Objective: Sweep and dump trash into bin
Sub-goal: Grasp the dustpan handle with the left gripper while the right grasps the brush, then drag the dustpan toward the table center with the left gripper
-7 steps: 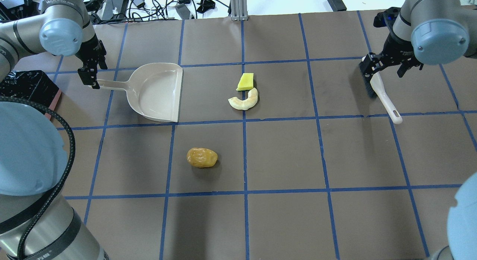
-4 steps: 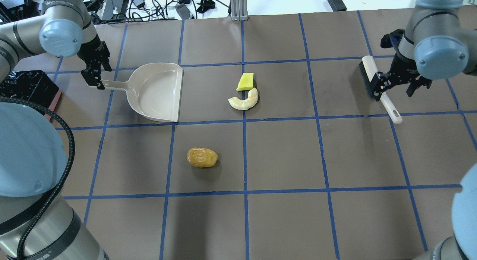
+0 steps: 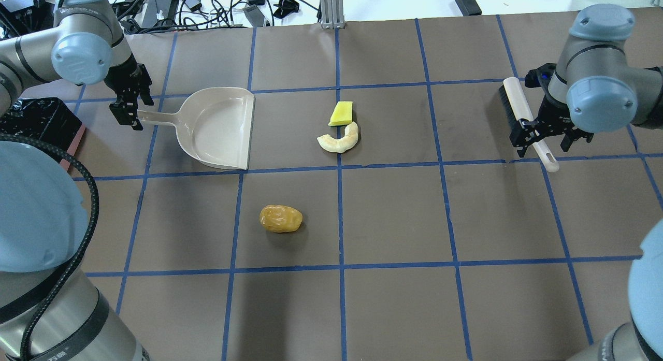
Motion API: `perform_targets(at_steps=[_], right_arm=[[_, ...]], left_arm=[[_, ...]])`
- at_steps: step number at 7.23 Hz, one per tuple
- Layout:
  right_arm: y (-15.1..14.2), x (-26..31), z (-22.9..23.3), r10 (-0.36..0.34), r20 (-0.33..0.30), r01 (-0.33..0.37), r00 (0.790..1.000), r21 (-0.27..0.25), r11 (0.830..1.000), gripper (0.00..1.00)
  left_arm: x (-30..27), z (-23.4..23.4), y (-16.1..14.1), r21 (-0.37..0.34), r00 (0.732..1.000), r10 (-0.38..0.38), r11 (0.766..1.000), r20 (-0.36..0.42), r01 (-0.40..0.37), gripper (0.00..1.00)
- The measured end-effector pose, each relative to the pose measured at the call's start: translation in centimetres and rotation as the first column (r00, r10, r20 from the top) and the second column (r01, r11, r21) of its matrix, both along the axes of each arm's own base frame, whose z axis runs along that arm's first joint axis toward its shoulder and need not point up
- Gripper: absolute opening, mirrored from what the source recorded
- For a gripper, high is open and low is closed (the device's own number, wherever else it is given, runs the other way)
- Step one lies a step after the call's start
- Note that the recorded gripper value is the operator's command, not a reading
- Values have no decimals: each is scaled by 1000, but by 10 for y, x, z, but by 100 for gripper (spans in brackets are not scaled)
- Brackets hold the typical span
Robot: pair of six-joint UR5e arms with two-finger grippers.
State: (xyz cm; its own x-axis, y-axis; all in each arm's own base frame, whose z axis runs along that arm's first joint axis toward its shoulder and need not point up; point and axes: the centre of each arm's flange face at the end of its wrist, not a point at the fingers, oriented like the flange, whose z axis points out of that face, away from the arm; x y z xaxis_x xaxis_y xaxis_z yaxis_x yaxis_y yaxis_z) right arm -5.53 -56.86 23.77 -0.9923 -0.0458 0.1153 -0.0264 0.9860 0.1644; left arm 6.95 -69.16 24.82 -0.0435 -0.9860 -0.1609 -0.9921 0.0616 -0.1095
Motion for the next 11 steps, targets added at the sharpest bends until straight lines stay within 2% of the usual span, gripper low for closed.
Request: perform_targets(at_steps=[1,2,3,4,5,6,7,9,11], right_arm=[[-4,-2,-5,-1,-6,0,1000,-16,1000,100],[-6,-3,-9,-3,-9,3,1000,-25,1000,95],[-7,-3,-10,-10,-8,9,1000,-32,999,88],[-8,-3,-9,-15,-5,14,1000,-42,999,83],[-10,-3,-9,-17,-4,17,1000,-55,998,71],[-10,-2,-8,-19,-4,19,1000,-61,998,61],[-10,-2,-7,-21,-4,21,1000,-62,998,57],[-8,-2,-9,-29,-3,28,1000,-56,998,57],[-2,-1,-15,-33,-5,33,999,-41,999,59]], left_arm=[[5,-2,2,3,1000,3,1000,-5,-3,34],[6,-2,2,-2,1000,8,1000,-21,-8,23],[6,-2,2,-10,999,13,1000,-45,-13,23],[5,-3,2,-15,998,15,1000,-59,-16,11],[4,-4,2,-17,998,17,1000,-68,-18,0],[5,-4,2,-21,997,21,1000,-77,-22,0],[6,-2,1,-36,996,26,999,-87,-30,0],[5,3,-2,-68,994,58,996,-90,-64,0],[-2,13,-6,-106,984,140,983,-109,-152,0]])
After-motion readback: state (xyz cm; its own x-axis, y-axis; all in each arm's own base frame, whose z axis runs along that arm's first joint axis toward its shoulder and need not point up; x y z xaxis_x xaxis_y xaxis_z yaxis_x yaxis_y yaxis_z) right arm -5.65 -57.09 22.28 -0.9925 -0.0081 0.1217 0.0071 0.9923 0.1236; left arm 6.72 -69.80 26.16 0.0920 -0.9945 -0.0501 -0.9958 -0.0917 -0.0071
